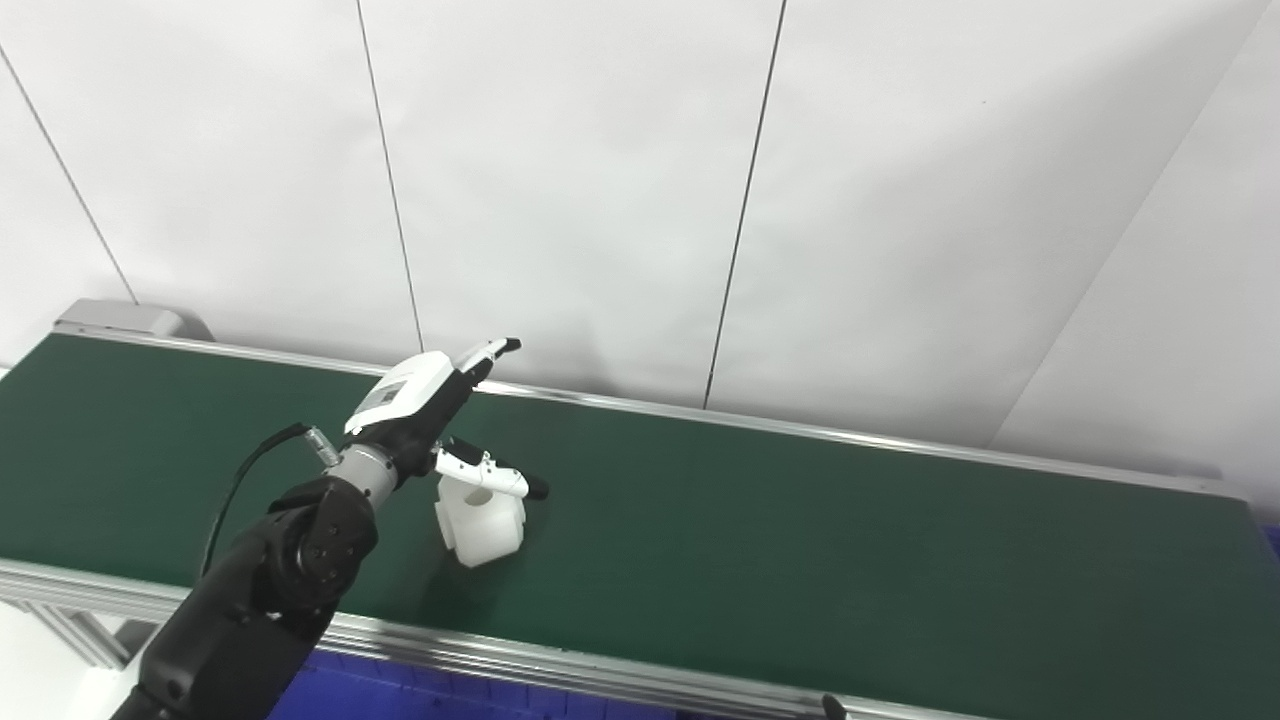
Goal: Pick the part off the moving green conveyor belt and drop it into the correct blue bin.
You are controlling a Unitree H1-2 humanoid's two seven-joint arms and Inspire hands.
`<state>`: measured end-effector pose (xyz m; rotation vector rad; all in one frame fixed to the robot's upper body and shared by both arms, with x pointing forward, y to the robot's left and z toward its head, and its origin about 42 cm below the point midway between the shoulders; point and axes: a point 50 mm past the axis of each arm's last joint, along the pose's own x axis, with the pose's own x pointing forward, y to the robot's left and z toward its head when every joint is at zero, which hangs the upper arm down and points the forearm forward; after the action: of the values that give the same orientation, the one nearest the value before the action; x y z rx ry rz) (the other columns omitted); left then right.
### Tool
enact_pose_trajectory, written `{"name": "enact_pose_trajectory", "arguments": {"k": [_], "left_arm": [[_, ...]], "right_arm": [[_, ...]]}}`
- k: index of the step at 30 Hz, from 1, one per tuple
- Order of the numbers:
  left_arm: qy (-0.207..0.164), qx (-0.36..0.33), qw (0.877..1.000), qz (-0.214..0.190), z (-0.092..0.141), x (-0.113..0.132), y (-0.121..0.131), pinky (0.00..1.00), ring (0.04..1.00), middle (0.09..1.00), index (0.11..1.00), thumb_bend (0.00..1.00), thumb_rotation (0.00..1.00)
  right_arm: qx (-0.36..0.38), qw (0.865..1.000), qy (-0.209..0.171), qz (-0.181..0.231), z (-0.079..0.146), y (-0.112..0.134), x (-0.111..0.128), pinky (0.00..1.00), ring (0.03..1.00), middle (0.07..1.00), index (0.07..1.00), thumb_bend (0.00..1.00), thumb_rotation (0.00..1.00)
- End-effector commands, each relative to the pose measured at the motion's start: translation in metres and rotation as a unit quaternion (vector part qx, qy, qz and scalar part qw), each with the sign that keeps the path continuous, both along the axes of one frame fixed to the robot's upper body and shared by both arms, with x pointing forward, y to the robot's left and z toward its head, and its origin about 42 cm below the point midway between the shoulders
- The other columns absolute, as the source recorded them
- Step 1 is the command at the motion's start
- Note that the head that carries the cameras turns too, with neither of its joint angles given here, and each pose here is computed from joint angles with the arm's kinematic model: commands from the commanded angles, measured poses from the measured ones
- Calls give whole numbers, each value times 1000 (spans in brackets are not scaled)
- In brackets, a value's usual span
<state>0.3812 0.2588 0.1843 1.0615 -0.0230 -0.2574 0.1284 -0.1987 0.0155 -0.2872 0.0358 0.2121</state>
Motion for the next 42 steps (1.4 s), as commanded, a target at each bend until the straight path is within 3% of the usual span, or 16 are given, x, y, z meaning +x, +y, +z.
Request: {"name": "enact_pose_trajectory", "arguments": {"k": [1,6,14,16,20,21,23,24,25,26,28,30,35,42], "left_arm": [[-8,19,1000,1,15,10,-4,775,918,981,930,949,416],[44,42,998,-6,1,13,-13,834,963,1000,911,945,377],[133,10,990,-43,-16,3,-24,851,972,1000,896,997,343],[166,5,984,-61,-19,-1,-28,788,974,1000,903,999,340],[194,23,977,-87,-23,-7,-37,703,897,987,870,977,215],[185,33,978,-86,-25,-9,-40,697,885,983,865,971,200],[162,27,983,-77,-29,-13,-44,691,804,884,797,879,114],[151,17,986,-72,-31,-15,-45,678,756,802,732,786,37],[132,1,989,-62,-34,-15,-46,677,751,794,726,777,29],[118,-10,991,-55,-36,-16,-46,587,647,649,612,651,15],[97,-18,994,-45,-40,-17,-47,490,512,545,525,544,3],[86,-19,995,-40,-40,-17,-46,445,445,525,499,509,0],[48,-28,998,-41,-36,-19,-40,455,437,522,489,500,0],[-13,-121,992,-32,-27,-34,-24,411,405,497,535,497,0]], "right_arm": [[12,999,-45,3,13,1,4,1000,1000,1000,1000,732,900],[21,999,-42,2,13,0,3,1000,1000,1000,1000,713,888],[23,999,-44,0,15,-1,3,1000,1000,1000,1000,707,893],[23,999,-44,1,14,-1,3,1000,1000,996,1000,698,883],[26,999,-43,2,14,-2,3,1000,1000,1000,1000,701,883],[28,999,-43,2,15,-1,4,1000,1000,1000,1000,699,882],[30,999,-44,3,15,-1,4,1000,1000,1000,1000,694,875],[31,999,-44,3,15,-1,5,1000,1000,1000,1000,693,872],[30,999,-44,3,15,-1,5,1000,1000,1000,1000,693,872],[30,999,-45,3,16,-1,5,1000,1000,998,1000,699,875],[25,999,-47,1,16,-1,4,1000,1000,993,1000,703,878],[18,999,-51,1,17,-2,4,1000,1000,990,1000,702,880],[18,998,-59,0,22,-1,2,1000,998,978,1000,695,856],[14,997,-74,-3,36,-4,-3,978,979,975,1000,751,844]]}}
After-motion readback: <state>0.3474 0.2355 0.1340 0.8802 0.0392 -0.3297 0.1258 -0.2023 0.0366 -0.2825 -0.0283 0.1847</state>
